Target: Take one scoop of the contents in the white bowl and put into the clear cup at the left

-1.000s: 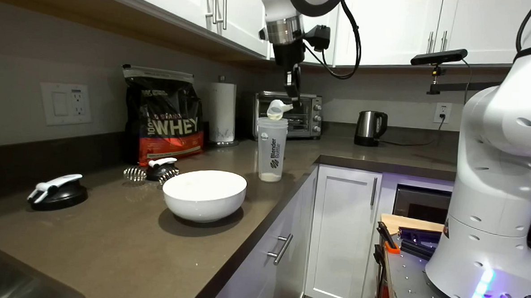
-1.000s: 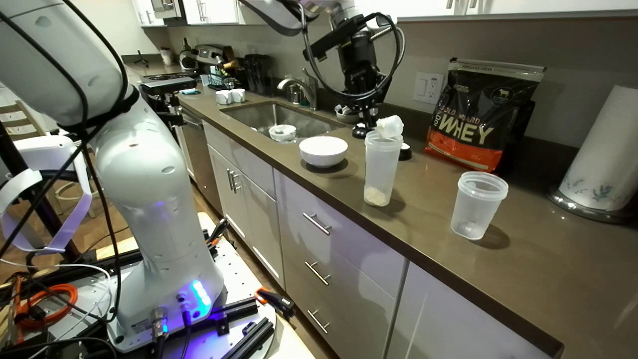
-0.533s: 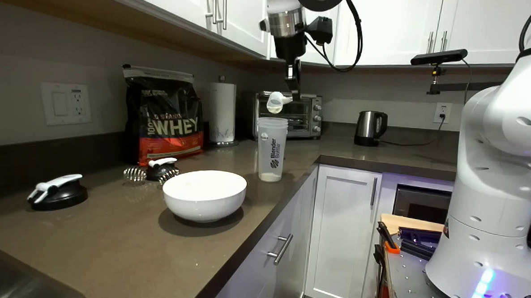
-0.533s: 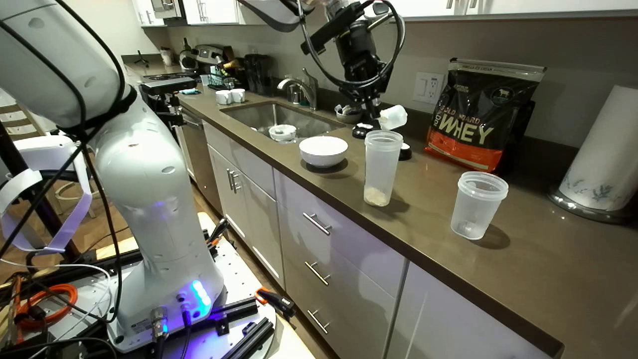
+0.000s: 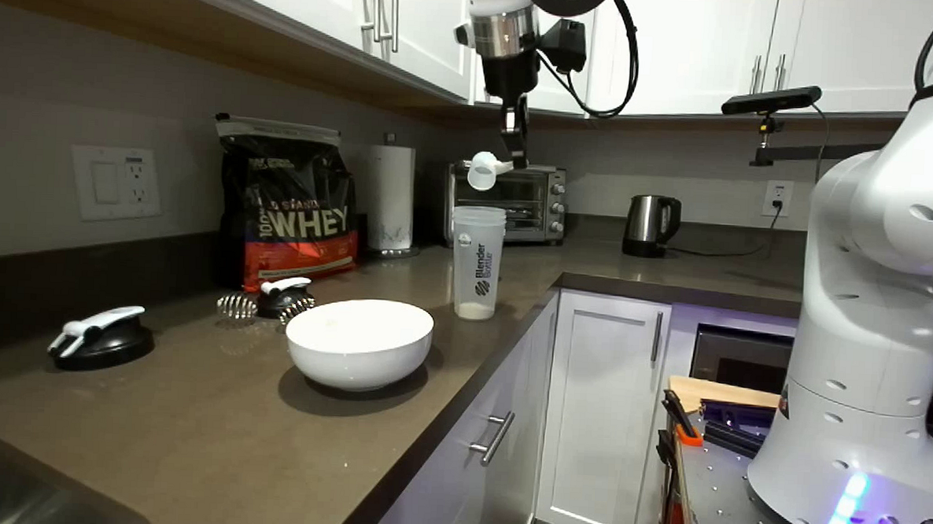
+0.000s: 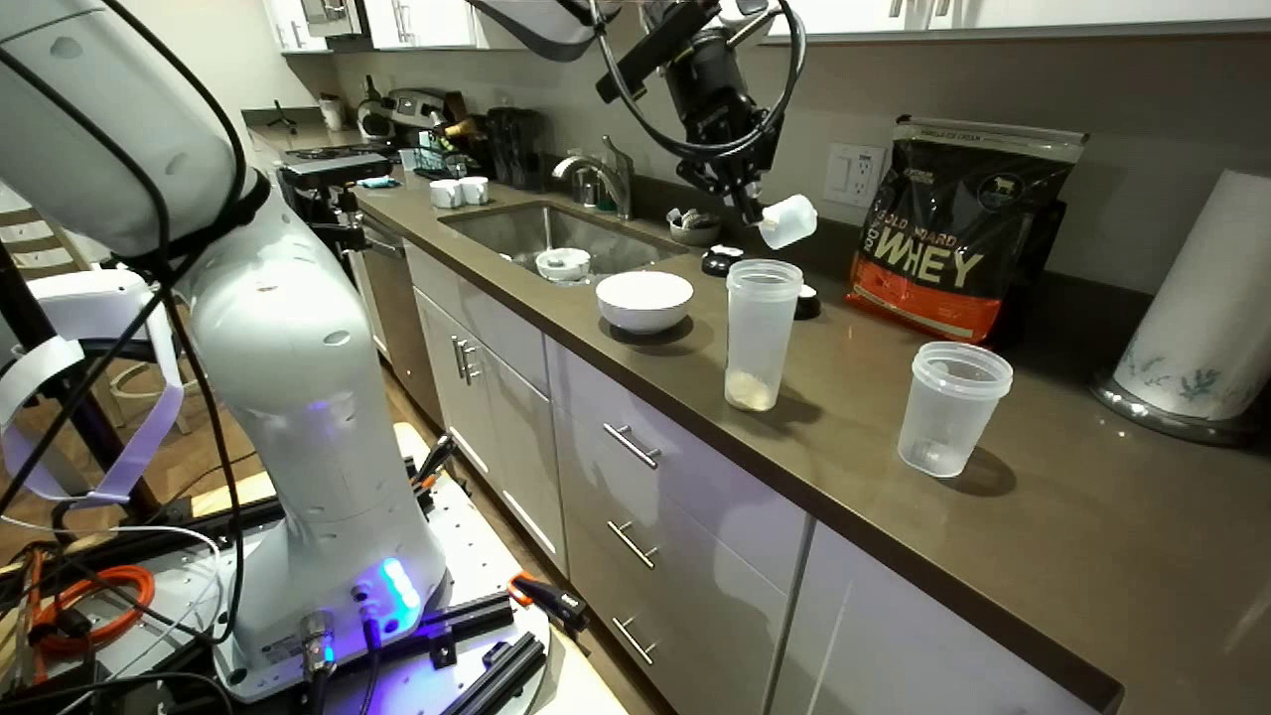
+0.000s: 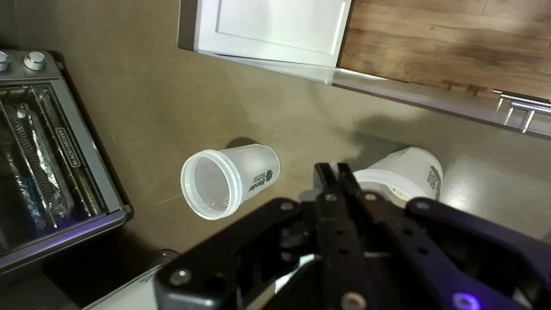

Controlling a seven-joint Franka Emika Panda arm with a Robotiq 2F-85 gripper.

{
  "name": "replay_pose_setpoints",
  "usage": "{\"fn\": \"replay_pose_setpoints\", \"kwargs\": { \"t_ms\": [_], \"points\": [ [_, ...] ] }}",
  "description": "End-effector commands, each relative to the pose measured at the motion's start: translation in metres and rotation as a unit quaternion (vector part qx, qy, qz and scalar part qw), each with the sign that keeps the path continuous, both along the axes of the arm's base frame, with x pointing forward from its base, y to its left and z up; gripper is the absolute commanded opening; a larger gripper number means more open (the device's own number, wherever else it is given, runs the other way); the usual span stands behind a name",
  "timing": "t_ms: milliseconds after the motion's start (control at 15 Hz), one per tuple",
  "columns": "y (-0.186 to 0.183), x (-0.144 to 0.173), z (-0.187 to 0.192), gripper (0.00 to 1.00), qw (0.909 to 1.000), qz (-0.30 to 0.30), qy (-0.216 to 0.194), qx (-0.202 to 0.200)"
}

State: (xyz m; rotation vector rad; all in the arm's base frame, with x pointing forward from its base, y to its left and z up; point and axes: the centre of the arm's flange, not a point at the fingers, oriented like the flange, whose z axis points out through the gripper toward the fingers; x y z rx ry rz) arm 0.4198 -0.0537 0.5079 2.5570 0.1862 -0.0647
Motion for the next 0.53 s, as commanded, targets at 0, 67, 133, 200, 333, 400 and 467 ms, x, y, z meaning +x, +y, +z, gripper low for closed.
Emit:
{"fn": "replay_pose_setpoints", "kwargs": {
  "t_ms": [0, 67, 133, 200, 333, 400, 467],
  "points": [
    [0.0033, -0.0049, -0.0038, 0.01, 1.0000, -0.004, -0.003, -0.003],
    [0.0028, -0.0047, -0.0040, 0.01, 1.0000, -0.006, -0.002, 0.004],
    [0.0023, -0.0047, -0.0040, 0.01, 0.9999, -0.006, -0.001, 0.010],
    [0.0018, -0.0045, -0.0039, 0.01, 0.9999, -0.007, -0.001, 0.012],
    [0.0019, -0.0071, -0.0036, 0.01, 0.9998, -0.008, -0.001, 0.016],
    [0.0019, -0.0072, -0.0041, 0.01, 0.9998, -0.008, 0.000, 0.018],
    [0.0020, -0.0072, -0.0050, 0.01, 0.9997, -0.009, 0.002, 0.023]
  ]
}}
